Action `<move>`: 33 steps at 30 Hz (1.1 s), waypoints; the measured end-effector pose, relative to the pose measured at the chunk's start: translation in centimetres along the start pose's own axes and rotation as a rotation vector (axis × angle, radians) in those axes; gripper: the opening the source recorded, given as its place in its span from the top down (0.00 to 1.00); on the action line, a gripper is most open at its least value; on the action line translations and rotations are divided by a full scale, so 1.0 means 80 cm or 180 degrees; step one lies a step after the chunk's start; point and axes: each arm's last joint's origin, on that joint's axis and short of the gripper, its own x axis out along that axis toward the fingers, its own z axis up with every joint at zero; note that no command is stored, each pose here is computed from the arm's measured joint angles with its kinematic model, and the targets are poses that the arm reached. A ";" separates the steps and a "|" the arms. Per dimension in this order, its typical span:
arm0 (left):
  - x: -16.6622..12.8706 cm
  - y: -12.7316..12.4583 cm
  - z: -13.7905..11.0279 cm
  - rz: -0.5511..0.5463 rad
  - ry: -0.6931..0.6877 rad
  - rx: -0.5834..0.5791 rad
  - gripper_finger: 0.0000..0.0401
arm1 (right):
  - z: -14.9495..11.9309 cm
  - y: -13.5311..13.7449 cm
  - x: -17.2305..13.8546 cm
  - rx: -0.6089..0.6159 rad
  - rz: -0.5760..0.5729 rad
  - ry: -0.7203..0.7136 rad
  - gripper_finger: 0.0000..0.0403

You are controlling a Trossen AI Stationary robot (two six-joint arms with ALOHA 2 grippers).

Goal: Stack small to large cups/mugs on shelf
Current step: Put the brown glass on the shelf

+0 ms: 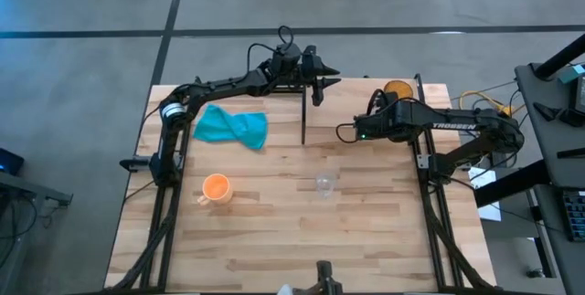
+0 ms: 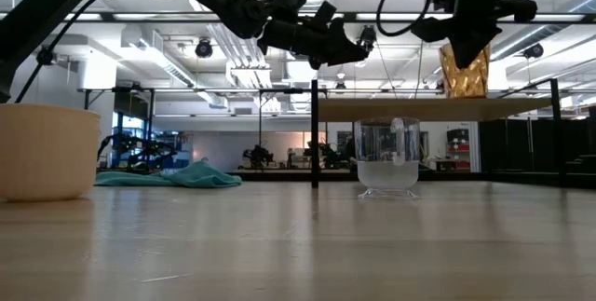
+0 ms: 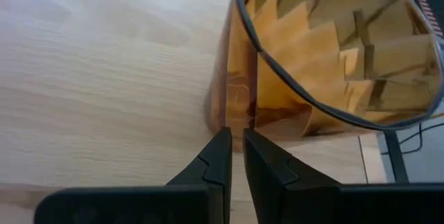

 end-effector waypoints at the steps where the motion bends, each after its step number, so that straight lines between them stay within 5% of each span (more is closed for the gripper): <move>1: 0.000 0.000 0.000 0.0001 -0.0001 0.0000 0.76 | 0.000 0.000 0.000 0.0007 -0.0003 0.0001 0.92; 9: -0.001 0.002 -0.001 0.0007 0.0022 -0.0009 0.76 | 0.000 -0.001 0.000 0.0069 -0.0003 0.0002 0.92; 17: -0.001 0.002 -0.001 0.0009 0.0021 -0.0010 0.76 | 0.007 0.022 -0.003 -0.0018 0.0464 -0.0165 0.92; 33: -0.001 0.002 0.000 0.0011 0.0012 -0.0010 0.76 | 0.017 0.008 0.010 -0.0016 0.0102 -0.0210 0.92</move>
